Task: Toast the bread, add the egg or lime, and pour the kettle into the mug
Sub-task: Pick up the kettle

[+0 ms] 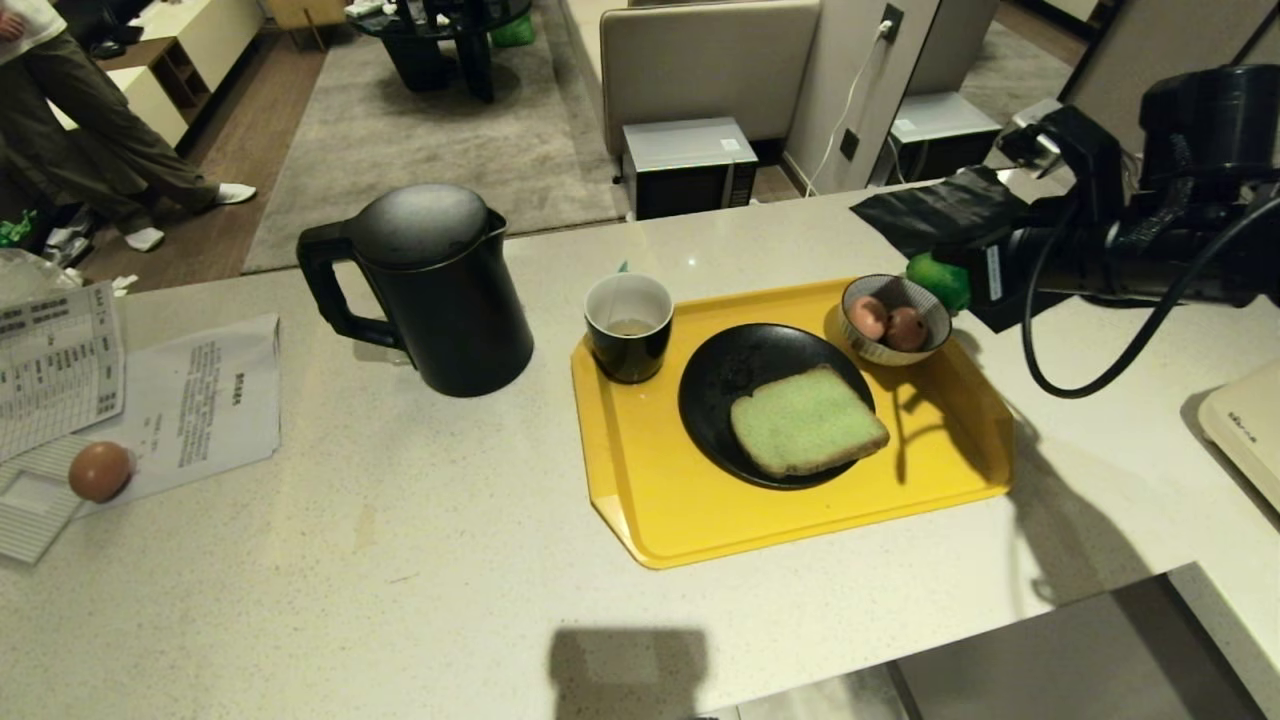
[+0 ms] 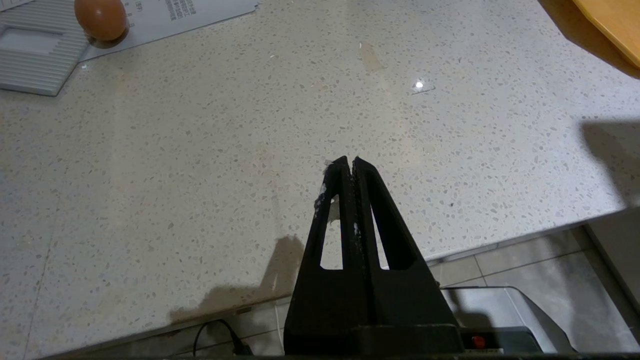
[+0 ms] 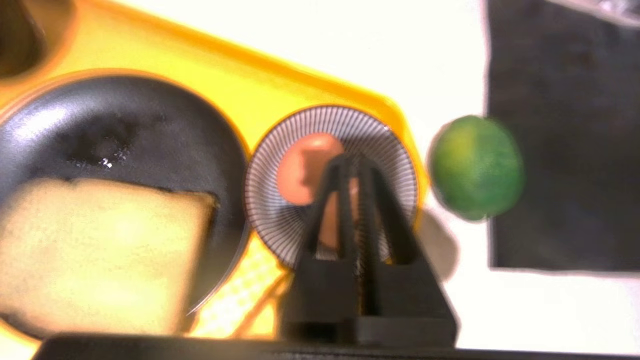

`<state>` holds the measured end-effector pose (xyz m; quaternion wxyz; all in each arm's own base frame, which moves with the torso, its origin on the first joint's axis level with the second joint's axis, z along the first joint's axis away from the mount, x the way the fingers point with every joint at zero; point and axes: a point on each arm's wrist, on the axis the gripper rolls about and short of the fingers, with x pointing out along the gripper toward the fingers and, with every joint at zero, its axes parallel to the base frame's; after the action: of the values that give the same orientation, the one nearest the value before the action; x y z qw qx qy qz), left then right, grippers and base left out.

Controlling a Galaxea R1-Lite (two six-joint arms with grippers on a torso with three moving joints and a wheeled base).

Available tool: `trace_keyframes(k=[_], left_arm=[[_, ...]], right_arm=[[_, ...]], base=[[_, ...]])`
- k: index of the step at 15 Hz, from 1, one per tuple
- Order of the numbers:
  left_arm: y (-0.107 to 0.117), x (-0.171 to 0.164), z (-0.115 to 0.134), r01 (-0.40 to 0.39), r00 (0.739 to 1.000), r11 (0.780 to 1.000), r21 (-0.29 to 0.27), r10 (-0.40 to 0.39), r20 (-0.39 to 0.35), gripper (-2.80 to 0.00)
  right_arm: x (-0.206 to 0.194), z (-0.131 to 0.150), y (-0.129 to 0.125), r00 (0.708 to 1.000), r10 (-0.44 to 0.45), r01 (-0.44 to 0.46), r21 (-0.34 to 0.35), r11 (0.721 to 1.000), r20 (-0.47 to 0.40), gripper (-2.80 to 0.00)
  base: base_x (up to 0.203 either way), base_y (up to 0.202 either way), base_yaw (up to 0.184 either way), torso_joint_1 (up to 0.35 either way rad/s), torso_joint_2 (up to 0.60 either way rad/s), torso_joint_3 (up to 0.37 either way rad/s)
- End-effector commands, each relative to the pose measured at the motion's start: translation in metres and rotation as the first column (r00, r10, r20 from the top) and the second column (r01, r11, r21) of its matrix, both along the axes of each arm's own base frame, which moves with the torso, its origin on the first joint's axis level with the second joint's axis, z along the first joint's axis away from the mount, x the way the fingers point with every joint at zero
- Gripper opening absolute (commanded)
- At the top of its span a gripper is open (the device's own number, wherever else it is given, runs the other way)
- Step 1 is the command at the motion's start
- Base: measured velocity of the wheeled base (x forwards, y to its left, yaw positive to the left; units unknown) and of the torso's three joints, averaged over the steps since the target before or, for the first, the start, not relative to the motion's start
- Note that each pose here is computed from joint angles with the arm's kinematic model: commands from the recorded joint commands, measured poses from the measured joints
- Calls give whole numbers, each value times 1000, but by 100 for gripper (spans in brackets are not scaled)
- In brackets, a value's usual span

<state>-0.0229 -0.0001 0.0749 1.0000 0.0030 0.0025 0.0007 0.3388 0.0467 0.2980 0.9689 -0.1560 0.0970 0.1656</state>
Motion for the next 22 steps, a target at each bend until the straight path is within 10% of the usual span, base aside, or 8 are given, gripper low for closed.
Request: trace_keyframes(k=[1, 9, 17, 22], left_arm=[[0, 0, 0, -2, 1000, 1000, 0, 2, -2, -280], [0, 0, 0, -2, 1000, 1000, 0, 2, 0, -280], [0, 0, 0, -2, 1000, 1000, 0, 2, 0, -280], [0, 0, 0, 0, 1000, 1000, 0, 0, -2, -280]], right_arm=[[-43, 31, -5, 996, -6, 3, 34, 999, 84, -280], [-177, 40, -26, 967, -208, 179, 189, 965, 149, -280], [-330, -35, -49, 894, -363, 266, 341, 901, 261, -280], [-354, -125, -53, 879, -435, 338, 386, 858, 195, -280]], base=[[0, 0, 0, 0, 0, 0], [0, 0, 0, 0, 0, 0], [0, 0, 0, 0, 0, 0], [0, 0, 0, 0, 0, 0]])
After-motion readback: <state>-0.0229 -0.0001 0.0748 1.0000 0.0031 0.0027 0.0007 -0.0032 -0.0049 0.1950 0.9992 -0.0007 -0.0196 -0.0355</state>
